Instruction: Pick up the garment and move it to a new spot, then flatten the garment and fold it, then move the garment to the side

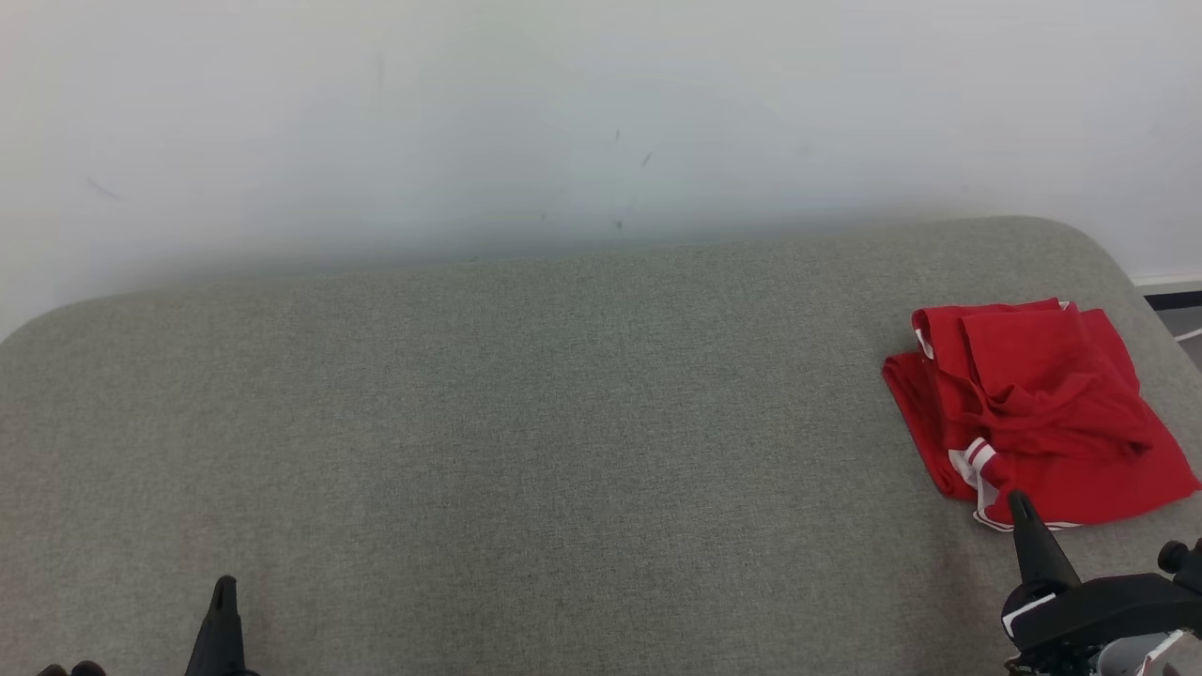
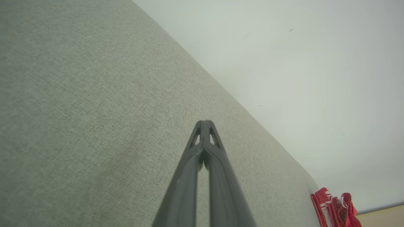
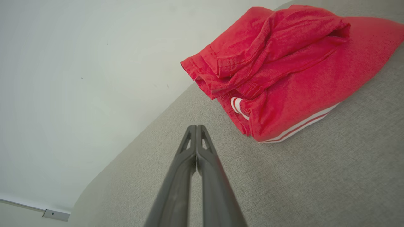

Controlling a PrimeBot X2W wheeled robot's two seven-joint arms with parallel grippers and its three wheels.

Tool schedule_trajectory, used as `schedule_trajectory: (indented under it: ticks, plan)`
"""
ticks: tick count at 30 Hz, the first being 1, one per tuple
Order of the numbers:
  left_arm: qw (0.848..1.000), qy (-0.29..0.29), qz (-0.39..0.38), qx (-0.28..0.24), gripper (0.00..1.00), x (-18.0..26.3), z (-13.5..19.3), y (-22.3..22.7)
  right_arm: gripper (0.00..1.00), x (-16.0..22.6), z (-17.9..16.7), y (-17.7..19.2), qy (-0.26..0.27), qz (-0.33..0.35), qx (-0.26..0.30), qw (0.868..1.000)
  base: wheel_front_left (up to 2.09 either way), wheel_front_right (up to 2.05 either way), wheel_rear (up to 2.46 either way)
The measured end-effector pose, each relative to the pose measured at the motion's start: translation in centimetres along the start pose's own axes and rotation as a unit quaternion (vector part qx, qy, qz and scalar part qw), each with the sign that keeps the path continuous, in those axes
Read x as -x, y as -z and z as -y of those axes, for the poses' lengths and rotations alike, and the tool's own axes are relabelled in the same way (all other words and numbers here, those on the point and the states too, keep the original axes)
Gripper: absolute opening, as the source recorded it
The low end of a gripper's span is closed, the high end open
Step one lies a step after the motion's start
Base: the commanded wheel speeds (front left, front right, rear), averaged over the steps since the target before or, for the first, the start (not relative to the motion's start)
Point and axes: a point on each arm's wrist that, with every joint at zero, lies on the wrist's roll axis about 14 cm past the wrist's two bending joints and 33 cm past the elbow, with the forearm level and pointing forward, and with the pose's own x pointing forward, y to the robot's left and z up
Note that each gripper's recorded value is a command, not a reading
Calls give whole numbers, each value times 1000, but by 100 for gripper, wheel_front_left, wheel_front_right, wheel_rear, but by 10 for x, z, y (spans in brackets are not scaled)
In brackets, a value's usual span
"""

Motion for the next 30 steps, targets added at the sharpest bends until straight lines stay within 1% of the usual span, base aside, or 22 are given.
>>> schedule_trajectory:
  ticks: [12,18,22,30]
  plan:
    - [995,6,-5,98,0,-5,2,-3,0,-7,-7,7,-8,-13,-88,996,0,0,0]
    - [989,0,-8,151,0,-4,-3,-2,0,-8,-8,12,-8,-20,-132,991,0,0,0]
    - [985,8,-8,173,0,-7,1,-5,0,-9,-11,13,-11,-22,-152,988,0,0,0]
    - [972,13,-6,236,0,-9,0,-9,0,-14,-19,16,-23,-27,-211,977,0,0,0]
